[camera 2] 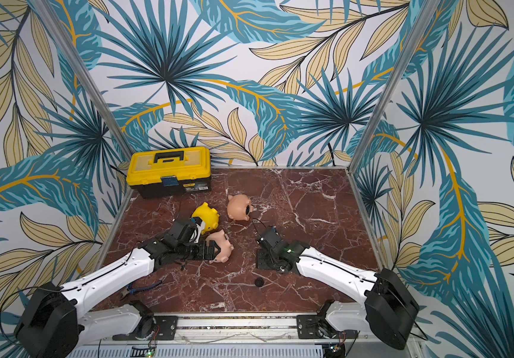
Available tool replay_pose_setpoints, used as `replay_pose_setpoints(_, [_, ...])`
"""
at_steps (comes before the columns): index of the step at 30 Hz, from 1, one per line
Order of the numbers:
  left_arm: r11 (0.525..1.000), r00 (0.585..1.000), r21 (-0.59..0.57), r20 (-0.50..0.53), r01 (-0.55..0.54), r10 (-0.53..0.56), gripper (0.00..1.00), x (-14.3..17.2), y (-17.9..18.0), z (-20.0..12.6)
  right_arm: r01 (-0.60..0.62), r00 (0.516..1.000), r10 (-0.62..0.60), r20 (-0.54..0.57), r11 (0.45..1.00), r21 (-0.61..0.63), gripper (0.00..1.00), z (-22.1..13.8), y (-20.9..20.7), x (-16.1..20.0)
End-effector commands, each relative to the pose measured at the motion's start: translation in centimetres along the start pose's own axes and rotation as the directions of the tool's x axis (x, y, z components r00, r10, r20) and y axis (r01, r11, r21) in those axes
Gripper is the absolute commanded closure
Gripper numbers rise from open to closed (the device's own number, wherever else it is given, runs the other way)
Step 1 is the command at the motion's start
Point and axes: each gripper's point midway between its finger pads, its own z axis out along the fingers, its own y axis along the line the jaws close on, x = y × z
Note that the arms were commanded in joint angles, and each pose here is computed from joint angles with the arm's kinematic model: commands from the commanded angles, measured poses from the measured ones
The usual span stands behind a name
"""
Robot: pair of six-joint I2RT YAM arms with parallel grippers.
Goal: Close piggy banks
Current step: Turn over the piggy bank at the center of the board, then pick up the knob at the center of the board.
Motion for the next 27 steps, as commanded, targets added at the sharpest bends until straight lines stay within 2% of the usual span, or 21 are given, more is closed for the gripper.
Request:
replay_pose_setpoints(1, [1.0,0.999,0.005,0.047,-0.004,0.004,0.01,-2.0,-0.9,-1.0,0.0,1.0,-0.001,0.016,1.0,0.024,0.44,0.2,0.9,0.0])
replay_pose_setpoints(11, [0.999,0.998,-0.011,0.062,0.032,-0.031,0.0,-2.5,-0.7,-0.8,0.091,0.996,-0.089,-0.033,0.993,0.078,0.55,1.9,2.4,2.7])
replay_pose_setpoints(19, [0.999,0.998,-0.009,0.057,0.034,-0.033,0.01,-2.5,-0.7,-0.7,0.121,0.992,-0.112,-0.065,0.981,0.151,0.63,2.5,1.3,4.5])
replay_pose_setpoints(27, [1.0,0.998,0.001,0.055,0.032,-0.032,0.01,-2.5,-0.9,-0.5,0.125,0.989,-0.109,-0.097,0.976,0.179,0.75,3.0,0.4,5.7])
